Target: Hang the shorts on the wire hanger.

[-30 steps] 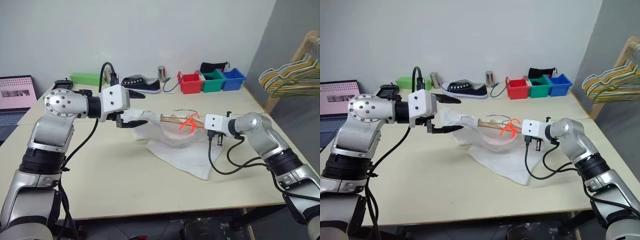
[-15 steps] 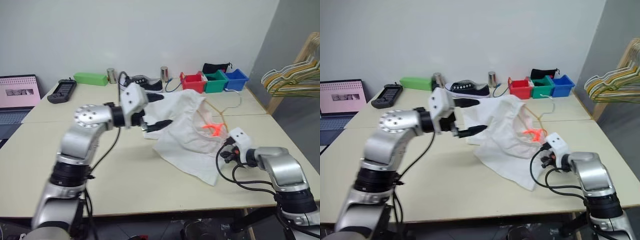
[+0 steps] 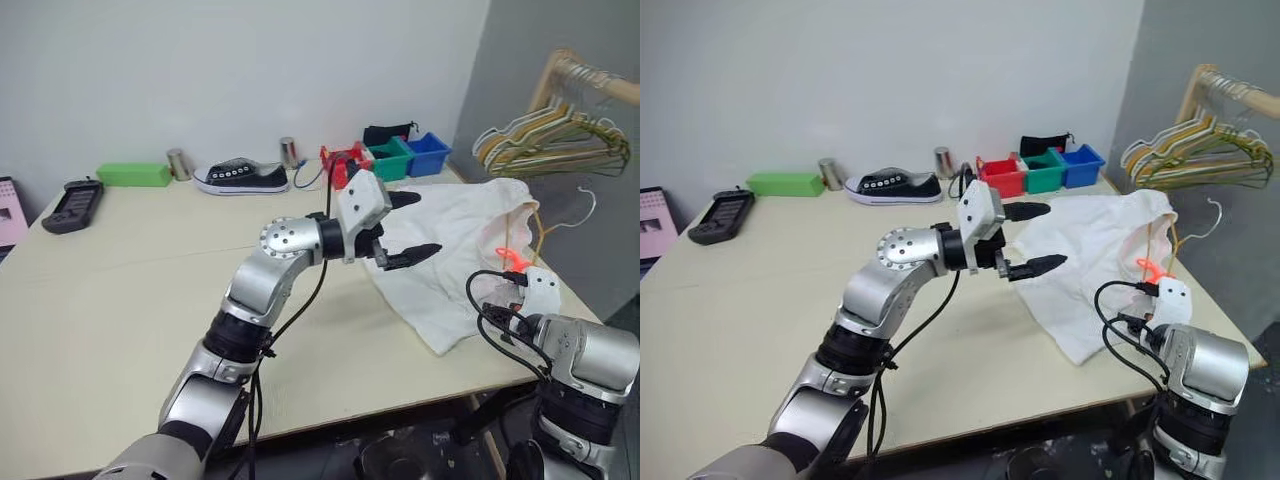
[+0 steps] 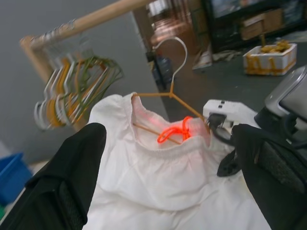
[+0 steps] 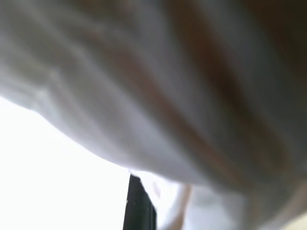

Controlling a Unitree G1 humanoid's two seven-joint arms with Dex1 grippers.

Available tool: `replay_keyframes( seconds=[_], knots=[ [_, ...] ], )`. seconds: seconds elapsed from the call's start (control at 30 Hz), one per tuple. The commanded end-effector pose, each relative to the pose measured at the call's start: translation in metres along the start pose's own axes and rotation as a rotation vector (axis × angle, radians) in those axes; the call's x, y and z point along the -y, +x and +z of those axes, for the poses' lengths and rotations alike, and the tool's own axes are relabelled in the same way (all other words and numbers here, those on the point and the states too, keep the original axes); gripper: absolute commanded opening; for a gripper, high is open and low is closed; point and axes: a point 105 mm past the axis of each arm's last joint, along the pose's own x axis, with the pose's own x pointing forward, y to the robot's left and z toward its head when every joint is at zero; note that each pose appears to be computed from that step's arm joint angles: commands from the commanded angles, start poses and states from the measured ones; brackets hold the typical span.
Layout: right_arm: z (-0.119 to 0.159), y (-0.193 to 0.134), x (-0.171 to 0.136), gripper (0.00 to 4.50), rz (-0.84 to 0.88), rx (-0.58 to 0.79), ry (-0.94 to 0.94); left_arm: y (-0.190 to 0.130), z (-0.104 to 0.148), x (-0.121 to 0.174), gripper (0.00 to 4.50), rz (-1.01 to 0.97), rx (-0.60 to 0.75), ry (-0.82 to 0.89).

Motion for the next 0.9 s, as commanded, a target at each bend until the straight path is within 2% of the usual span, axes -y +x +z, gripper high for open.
replay_keyframes(
  seconds=[0.03,0.17,0.27,0.4,0.6,0.9],
  knots=[
    [0.026,-0.013,0.007,0.0,-0.078,0.105,0.042,0.009,0.017,-0.002,4.45,-0.018,0.044,0.064],
    [0.076,-0.031,0.02,0.0,-0.262,0.24,-0.023,0.027,0.035,-0.008,4.45,-0.021,0.096,0.092],
    [0.093,-0.036,0.022,0.0,-0.305,0.294,-0.026,0.034,0.038,-0.012,4.45,-0.009,0.098,0.121],
    [0.12,-0.04,0.028,0.0,-0.363,0.374,-0.035,0.049,0.056,-0.016,4.45,0.021,0.165,0.135],
    [0.138,-0.034,0.035,0.0,-0.353,0.38,0.067,0.059,0.072,-0.023,4.45,0.058,0.225,0.139],
    [0.154,-0.03,0.061,0.0,-0.376,0.368,0.214,0.062,0.072,-0.018,4.45,0.057,0.23,0.142]
  ],
)
